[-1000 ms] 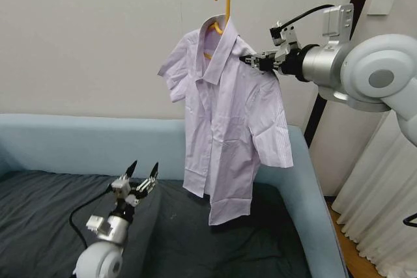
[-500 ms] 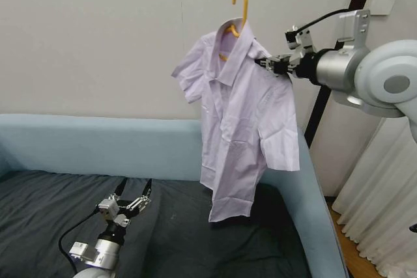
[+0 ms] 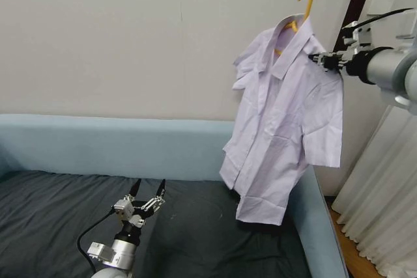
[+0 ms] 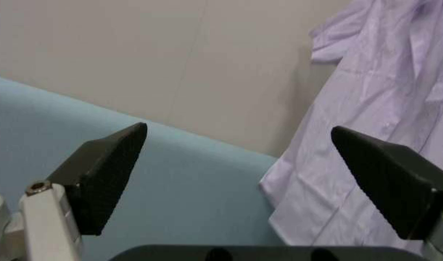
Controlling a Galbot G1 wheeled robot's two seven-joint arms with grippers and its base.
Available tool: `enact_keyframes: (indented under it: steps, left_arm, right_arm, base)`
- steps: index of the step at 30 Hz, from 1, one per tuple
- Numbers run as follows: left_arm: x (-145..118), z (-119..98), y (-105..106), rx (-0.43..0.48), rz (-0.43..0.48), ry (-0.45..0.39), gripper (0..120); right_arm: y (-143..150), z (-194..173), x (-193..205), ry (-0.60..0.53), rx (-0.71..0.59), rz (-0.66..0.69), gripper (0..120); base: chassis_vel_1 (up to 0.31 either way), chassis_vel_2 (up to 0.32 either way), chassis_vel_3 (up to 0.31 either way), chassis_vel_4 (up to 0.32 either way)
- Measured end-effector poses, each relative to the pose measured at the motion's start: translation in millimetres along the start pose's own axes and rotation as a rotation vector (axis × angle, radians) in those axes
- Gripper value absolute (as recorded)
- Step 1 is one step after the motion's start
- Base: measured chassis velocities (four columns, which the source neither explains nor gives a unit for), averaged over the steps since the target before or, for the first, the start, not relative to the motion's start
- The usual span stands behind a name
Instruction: Pick up the clothes from the sofa and hang them on the clothes hanger.
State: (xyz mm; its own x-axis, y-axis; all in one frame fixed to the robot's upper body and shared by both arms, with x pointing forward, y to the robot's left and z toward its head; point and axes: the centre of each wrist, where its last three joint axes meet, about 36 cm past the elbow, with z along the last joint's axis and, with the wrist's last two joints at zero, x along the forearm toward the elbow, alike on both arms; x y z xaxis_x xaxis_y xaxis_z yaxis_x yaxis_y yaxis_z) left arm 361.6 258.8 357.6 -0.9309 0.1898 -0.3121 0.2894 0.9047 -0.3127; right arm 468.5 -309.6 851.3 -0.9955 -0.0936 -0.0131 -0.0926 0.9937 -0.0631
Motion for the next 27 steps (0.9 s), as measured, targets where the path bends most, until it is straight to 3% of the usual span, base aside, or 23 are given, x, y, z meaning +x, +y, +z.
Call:
enact_keyframes:
  steps: [6, 11, 27]
  left_arm:
    - [7, -1, -8, 0.007, -0.007, -0.012, 100]
    - [12, -2, -14, 0.017, -0.014, -0.014, 100]
    - [4, 13, -28, 0.047, -0.014, -0.001, 100]
  right_arm:
    - [1, -1, -5, -0.115, 0.028, 0.114, 7]
    - [-17, 3, -2, -0.163, 0.05, 0.196, 7]
    - [-56, 12, 38, -0.153, 0.174, 0.283, 7]
  base:
    - [0.0, 0.0, 0.0, 0.0]
    - [0.0, 0.0, 0.0, 0.0]
    - [0.0, 0.0, 0.0, 0.0]
